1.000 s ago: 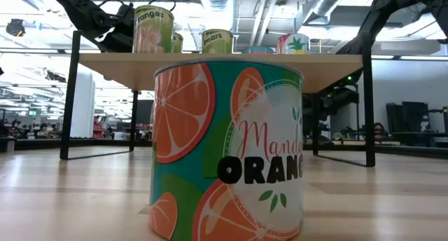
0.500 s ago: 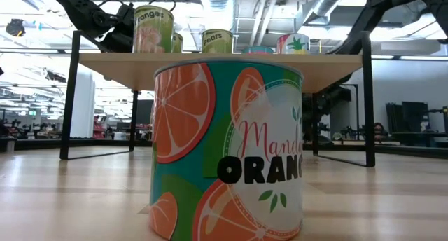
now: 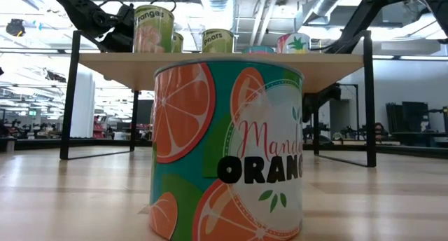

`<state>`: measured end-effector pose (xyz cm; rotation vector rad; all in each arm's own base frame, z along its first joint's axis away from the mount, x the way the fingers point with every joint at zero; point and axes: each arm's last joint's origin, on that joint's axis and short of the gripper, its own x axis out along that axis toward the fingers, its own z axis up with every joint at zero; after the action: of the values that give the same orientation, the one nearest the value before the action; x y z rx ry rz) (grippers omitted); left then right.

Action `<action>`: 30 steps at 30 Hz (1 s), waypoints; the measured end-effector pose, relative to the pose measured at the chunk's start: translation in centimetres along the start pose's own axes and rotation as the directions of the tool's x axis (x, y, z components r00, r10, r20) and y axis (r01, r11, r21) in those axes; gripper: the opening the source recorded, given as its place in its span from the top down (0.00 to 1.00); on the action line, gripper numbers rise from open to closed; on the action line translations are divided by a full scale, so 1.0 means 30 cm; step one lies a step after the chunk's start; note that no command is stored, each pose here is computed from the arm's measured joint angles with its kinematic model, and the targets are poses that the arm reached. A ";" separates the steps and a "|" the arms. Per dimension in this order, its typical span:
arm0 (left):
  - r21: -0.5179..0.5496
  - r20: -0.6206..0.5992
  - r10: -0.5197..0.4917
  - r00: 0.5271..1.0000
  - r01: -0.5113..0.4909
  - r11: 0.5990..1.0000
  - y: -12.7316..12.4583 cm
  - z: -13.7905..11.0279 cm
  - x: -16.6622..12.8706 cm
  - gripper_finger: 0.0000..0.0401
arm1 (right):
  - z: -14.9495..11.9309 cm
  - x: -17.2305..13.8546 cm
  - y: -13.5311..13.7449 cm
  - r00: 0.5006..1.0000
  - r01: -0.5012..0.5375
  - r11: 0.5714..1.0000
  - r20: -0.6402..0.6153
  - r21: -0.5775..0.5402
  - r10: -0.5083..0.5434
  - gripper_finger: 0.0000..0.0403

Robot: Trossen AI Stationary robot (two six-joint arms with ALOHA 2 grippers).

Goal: Pick and place cans onto a shelf
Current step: Put the canned pears on the shelf, then put the canned pears on the shelf aligned with the other canned pears

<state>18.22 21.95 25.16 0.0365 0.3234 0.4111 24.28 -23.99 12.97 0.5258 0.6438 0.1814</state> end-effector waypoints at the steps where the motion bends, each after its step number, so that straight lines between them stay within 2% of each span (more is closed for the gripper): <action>1: -0.001 -0.003 -0.001 1.000 0.001 1.000 0.000 -0.001 0.000 1.00 | 0.003 0.007 0.004 1.000 0.002 1.000 -0.001 -0.011 -0.002 0.70; 9: 0.000 -0.006 -0.002 1.000 0.002 1.000 0.000 -0.002 0.000 1.00 | 0.025 0.050 0.032 1.000 0.001 0.997 0.000 -0.082 -0.001 0.73; 15: 0.001 -0.006 -0.002 1.000 0.002 1.000 0.000 -0.002 0.000 1.00 | 0.039 0.067 0.040 0.999 0.043 0.988 0.009 -0.151 -0.042 0.78; 24: 0.001 -0.005 -0.002 1.000 0.002 1.000 0.000 -0.002 0.000 1.00 | 0.048 0.066 0.038 0.999 0.051 0.978 0.029 -0.201 -0.046 0.97; 30: 0.001 -0.005 -0.002 1.000 0.002 1.000 0.000 -0.001 0.000 1.00 | 0.053 0.062 0.033 0.997 0.064 0.975 0.044 -0.213 -0.056 0.97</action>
<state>18.21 21.94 25.12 0.0363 0.3285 0.4094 26.72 -23.21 13.58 0.3006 0.5948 0.1813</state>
